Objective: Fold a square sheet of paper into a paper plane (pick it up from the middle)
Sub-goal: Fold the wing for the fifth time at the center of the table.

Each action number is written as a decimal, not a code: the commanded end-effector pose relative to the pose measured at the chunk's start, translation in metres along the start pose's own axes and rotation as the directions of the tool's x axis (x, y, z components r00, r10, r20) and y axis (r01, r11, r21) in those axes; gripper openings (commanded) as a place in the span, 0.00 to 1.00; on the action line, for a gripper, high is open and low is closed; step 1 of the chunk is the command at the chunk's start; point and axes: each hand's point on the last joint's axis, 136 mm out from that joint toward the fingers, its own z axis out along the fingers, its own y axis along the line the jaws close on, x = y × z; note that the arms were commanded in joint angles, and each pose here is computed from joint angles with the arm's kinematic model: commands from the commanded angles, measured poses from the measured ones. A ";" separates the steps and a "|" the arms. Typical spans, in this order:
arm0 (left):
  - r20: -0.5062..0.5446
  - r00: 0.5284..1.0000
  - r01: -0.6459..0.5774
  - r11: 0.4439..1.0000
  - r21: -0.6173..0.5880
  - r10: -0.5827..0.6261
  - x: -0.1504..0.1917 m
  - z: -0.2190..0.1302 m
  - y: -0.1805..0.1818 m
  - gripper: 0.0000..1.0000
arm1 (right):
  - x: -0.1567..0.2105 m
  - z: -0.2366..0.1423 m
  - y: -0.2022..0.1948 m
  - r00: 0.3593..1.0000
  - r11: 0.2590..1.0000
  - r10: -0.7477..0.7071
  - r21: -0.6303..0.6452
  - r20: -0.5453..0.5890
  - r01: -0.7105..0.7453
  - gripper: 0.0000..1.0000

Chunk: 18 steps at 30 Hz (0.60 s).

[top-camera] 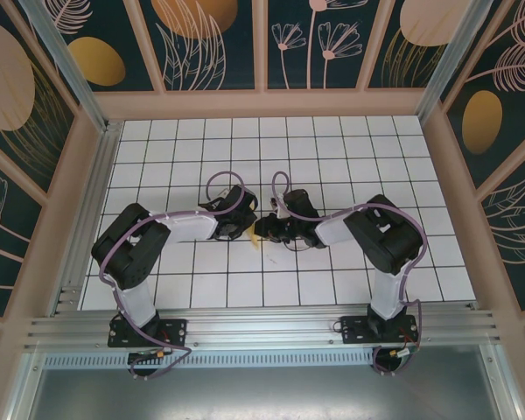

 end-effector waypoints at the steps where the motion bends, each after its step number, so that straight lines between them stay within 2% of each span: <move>1: 0.022 0.998 0.051 0.999 0.007 -0.052 -0.008 -0.006 0.001 0.00 | -0.005 -0.005 0.012 0.999 0.999 -0.022 -0.029 0.031 0.023 0.22; 6: 0.013 0.996 0.083 0.996 0.011 -0.084 -0.006 -0.003 0.004 0.00 | 0.001 -0.004 0.013 0.999 0.998 -0.035 -0.048 0.015 0.036 0.26; 18: 0.023 0.992 0.127 0.992 0.025 -0.128 -0.011 -0.004 0.002 0.00 | 0.010 -0.004 0.008 0.998 0.998 -0.061 -0.018 -0.006 0.060 0.24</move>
